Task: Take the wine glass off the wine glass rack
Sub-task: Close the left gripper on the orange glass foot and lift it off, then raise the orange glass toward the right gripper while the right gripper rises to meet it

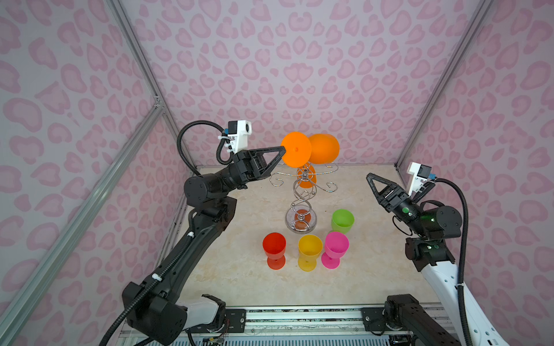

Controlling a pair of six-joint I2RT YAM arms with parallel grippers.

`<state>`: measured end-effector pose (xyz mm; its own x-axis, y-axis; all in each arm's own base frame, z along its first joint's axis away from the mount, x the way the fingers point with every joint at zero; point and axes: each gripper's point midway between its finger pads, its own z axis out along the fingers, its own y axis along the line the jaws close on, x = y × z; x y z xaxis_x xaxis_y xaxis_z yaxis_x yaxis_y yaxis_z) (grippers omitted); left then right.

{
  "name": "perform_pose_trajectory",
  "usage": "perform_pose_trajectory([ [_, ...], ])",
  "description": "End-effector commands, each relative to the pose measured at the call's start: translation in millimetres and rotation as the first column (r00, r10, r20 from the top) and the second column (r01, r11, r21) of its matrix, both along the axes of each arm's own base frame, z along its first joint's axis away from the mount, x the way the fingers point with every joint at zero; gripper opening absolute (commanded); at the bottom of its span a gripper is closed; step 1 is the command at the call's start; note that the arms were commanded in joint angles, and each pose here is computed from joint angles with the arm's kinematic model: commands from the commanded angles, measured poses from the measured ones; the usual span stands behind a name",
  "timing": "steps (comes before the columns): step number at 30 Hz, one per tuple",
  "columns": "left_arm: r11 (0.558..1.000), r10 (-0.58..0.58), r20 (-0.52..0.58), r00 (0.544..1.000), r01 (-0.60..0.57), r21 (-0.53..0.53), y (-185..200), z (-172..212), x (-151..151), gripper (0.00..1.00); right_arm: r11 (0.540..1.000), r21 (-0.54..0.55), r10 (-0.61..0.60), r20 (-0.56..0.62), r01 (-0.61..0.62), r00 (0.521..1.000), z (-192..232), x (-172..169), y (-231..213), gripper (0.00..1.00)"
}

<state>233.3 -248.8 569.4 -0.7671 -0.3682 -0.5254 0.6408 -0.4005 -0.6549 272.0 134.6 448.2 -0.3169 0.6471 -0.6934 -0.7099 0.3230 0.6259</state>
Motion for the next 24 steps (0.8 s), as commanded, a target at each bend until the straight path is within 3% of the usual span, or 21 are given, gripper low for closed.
perform_pose_trajectory([
  [1,0.978,-0.117,0.049,0.992,0.123,-0.17,9.4,18.3,-23.4,0.02,0.997,0.069,0.035,0.137,-0.045,0.99,30.2,-14.2,2.3,0.53],
  [10,0.951,-0.233,-0.052,0.971,0.216,-0.222,-20.0,-7.5,-7.6,0.02,0.986,0.119,0.085,0.243,-0.116,0.966,40.8,-23.3,8.0,0.54],
  [21,0.934,-0.296,-0.11,0.949,0.263,-0.244,-38.1,-21.2,3.4,0.02,0.98,0.124,0.118,0.267,-0.156,0.956,43.0,-25.8,12.5,0.53],
  [24,0.929,-0.314,-0.123,0.941,0.278,-0.244,-45.0,-23.9,4.6,0.02,0.979,0.123,0.124,0.273,-0.163,0.954,43.9,-28.0,13.6,0.48],
])
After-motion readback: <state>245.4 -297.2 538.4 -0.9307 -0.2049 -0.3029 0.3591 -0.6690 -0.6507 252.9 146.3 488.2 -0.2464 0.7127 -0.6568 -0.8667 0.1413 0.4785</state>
